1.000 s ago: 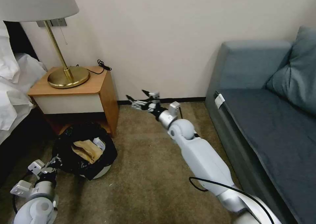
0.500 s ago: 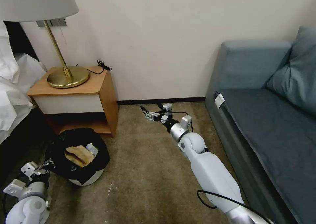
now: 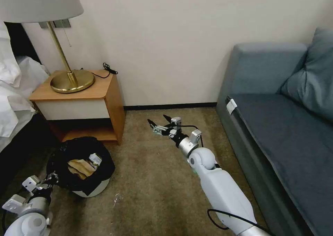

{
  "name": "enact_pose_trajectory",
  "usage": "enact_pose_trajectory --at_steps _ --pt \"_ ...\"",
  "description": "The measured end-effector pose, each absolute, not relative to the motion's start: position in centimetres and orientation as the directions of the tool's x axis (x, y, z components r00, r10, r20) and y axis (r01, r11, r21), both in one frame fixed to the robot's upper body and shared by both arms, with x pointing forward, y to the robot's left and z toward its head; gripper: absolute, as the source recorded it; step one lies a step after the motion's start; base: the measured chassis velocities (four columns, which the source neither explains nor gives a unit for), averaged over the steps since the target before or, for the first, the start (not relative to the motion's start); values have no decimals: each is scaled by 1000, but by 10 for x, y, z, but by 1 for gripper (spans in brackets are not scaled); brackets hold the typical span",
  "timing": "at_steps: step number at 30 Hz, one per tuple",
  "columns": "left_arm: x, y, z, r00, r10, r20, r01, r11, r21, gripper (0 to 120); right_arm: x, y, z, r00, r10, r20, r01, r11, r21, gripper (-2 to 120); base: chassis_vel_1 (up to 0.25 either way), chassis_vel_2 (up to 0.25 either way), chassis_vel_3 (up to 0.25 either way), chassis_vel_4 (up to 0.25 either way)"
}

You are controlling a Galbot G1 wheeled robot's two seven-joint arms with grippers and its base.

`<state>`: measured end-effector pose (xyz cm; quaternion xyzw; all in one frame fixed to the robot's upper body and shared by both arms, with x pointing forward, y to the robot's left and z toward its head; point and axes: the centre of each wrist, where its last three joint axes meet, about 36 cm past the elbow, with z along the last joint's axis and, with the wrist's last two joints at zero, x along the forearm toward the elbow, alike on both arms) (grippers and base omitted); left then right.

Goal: Pick up the trash bin, then pick up the garbage on the floor and place it into the trash bin.

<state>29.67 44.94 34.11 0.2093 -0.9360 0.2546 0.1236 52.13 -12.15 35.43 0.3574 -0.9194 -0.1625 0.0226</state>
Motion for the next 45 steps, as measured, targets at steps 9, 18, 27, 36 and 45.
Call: enact_pose_trajectory --at_steps 9,18,27,36,45 --pt "285 453 364 -886 -338 317 -439 832 -340 74 518 -122 349 -749 -660 -54 -638 697 329 100 0 0 0 0" --pt "260 441 384 -891 -359 278 -413 895 -167 100 510 -123 347 -777 -629 -31 -600 724 340 100 0 0 0 0" --pt "252 443 446 -922 -366 121 -367 930 17 100 489 -138 356 -849 -523 72 -468 809 355 100 0 0 0 0" --pt "258 415 477 -967 -250 41 -243 961 133 100 465 -168 376 -882 -448 147 -375 855 357 100 0 0 0 0" --pt "256 399 480 -982 -187 32 -181 972 152 100 458 -184 382 -879 -451 154 -370 849 378 100 0 0 0 0"
